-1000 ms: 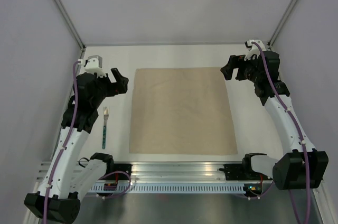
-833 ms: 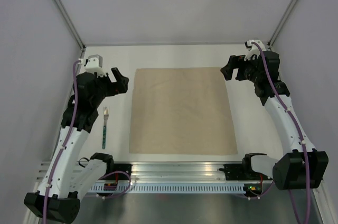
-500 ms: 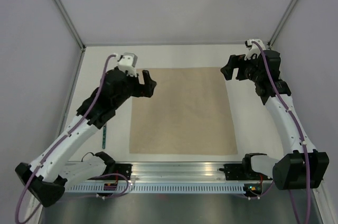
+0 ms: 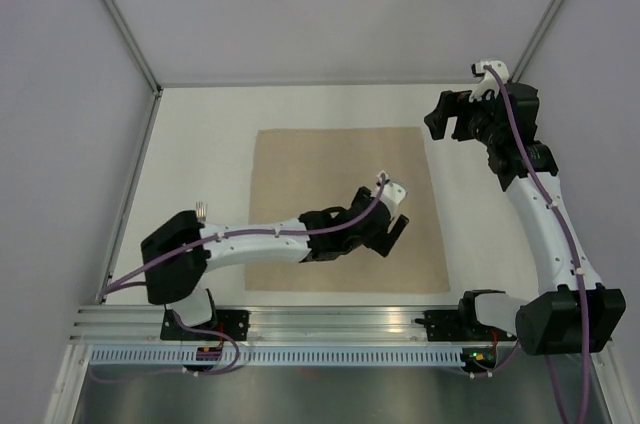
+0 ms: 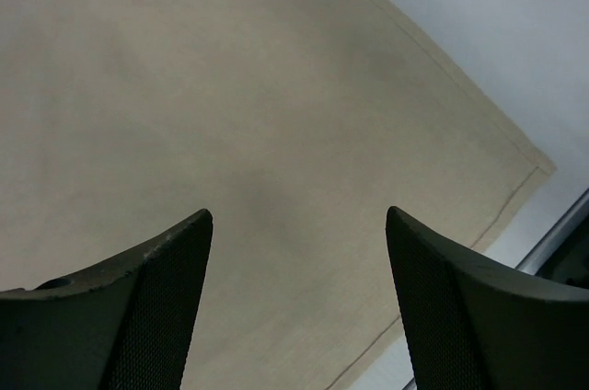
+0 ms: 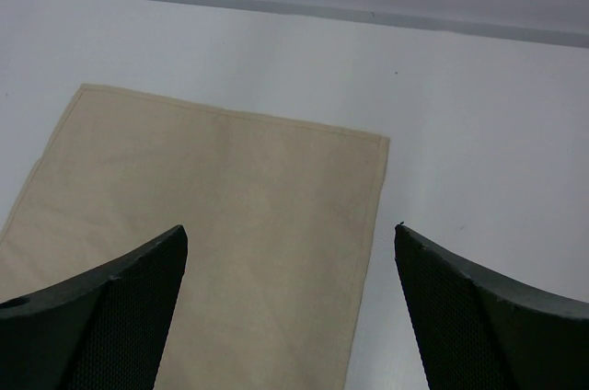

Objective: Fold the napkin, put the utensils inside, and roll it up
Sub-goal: Fold the napkin at the center of the board.

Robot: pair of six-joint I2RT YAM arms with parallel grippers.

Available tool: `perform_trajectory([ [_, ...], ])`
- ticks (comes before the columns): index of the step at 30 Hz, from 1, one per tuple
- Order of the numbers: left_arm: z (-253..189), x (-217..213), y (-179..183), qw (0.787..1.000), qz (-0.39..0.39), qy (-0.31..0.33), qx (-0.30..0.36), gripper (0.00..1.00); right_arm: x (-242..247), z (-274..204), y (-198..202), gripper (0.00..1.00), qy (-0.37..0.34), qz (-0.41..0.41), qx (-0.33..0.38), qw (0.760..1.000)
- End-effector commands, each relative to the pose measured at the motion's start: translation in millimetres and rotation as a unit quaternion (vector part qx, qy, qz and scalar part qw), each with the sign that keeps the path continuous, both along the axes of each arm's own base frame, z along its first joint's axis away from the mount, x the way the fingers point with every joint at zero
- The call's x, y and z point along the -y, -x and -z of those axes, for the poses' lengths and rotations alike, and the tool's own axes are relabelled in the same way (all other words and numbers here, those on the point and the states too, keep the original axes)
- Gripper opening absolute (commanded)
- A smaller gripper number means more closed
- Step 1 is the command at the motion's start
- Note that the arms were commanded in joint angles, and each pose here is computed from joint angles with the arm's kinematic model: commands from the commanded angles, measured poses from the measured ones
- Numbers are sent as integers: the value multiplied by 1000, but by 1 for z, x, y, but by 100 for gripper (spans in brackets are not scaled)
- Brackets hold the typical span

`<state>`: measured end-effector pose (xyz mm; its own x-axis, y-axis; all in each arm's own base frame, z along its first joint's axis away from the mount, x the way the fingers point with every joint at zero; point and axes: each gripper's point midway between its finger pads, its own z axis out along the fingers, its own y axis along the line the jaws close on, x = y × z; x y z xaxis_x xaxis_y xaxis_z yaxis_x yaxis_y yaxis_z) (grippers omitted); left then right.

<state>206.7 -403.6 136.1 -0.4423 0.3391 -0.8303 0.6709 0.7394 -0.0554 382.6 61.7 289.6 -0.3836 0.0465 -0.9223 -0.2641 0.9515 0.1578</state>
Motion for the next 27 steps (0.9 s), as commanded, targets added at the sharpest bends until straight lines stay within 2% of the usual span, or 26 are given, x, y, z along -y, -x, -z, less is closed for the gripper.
perform_trajectory([
  [1, -30, 70, 17, 995, 44, 89, 13, 80, 10, -14, -1, 98, 0, 30, 1, 1000],
  [4, -6, 96, 38, 994, 78, 72, 3, 77, 10, -12, -2, 98, 1, 31, -2, 1000],
  [13, 26, 146, 85, 982, 165, 87, -21, 70, 8, -6, -4, 98, -3, 27, -12, 1000],
  [17, 39, 154, 94, 979, 186, 85, -24, 68, 7, -4, -4, 98, -4, 25, -15, 1000],
  [27, 59, 170, 126, 956, 276, 96, 19, 65, 5, -1, -5, 98, -7, 19, -19, 1000],
])
